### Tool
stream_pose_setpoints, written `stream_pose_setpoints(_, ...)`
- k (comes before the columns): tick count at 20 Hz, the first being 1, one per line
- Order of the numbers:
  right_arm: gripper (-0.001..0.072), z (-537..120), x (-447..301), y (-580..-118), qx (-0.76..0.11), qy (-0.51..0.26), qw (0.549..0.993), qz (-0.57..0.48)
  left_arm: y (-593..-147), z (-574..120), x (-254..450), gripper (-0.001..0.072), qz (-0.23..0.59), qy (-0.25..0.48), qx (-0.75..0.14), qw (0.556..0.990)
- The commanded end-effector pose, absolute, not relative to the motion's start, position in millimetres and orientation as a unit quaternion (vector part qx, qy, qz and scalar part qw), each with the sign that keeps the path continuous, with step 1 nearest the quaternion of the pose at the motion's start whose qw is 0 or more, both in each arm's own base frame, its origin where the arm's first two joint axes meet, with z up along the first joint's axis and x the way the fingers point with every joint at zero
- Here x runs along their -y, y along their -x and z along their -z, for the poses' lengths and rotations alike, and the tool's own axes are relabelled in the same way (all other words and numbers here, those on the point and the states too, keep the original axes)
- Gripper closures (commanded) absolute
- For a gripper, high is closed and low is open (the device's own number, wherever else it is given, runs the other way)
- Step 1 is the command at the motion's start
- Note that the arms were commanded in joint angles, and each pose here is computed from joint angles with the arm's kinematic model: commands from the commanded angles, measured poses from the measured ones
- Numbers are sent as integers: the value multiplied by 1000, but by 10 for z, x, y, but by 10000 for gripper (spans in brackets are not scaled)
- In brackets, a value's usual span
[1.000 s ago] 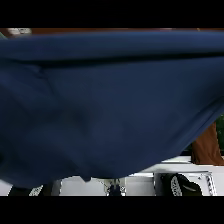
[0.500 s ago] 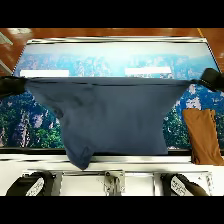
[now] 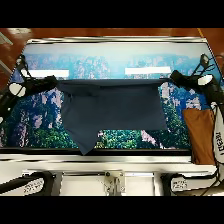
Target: Fold the shirts.
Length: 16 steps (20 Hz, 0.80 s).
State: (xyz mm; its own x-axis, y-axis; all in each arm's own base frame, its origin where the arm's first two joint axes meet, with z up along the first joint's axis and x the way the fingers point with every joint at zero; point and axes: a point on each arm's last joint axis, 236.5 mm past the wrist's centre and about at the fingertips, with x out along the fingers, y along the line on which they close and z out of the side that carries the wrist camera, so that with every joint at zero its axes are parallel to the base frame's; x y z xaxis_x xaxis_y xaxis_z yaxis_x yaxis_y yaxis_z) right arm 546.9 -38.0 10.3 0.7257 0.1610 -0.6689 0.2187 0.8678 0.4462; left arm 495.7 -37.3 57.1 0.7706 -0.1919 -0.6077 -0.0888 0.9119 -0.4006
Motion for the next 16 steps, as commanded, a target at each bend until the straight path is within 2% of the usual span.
stream_pose_setpoints(1, 552, 245, 73, -5509, -398, -265, 878, -1, -4986, -142, 479, 570, 26, 240, -379, 893)
stream_pose_setpoints(2, 278, 227, 45, -5490, -402, -269, 876, -5, -4963, -144, 468, 404, 26, 241, -383, 891)
stream_pose_setpoints(3, 62, 172, 44, -5435, -408, -263, 874, -11, -4920, -174, 456, 166, 30, 243, -393, 886)
stream_pose_setpoints(4, 54, 89, 80, -5356, -415, -245, 876, -20, -4847, -202, 414, 47, 34, 244, -411, 878)
stream_pose_setpoints(7, 58, -66, 569, -4843, -476, -146, 867, -3, -4273, -64, 121, 71, 34, 224, -533, 815)
stream_pose_setpoints(8, 97, -25, 808, -4591, -513, -119, 850, 18, -3946, 68, 28, 161, 31, 222, -590, 776)
stream_pose_setpoints(9, 155, 62, 1014, -4270, -561, -118, 818, 40, -3645, 195, -26, 177, 27, 225, -635, 738)
stream_pose_setpoints(10, 154, 148, 1111, -4007, -598, -141, 787, 47, -3353, 329, -22, 170, 26, 238, -673, 700)
stream_pose_setpoints(11, 153, 236, 1135, -3798, -624, -175, 760, 45, -3143, 462, 5, 128, 24, 250, -695, 673)
stream_pose_setpoints(12, 152, 304, 1117, -3665, -635, -206, 744, 38, -2976, 612, 64, 34, 22, 262, -709, 655)
stream_pose_setpoints(14, 62, 417, 974, -3514, -641, -266, 720, 16, -2840, 839, 255, 34, 34, 295, -708, 641)
stream_pose_setpoints(16, 61, 504, 848, -3443, -645, -291, 707, 0, -2901, 951, 397, 34, 44, 332, -682, 650)
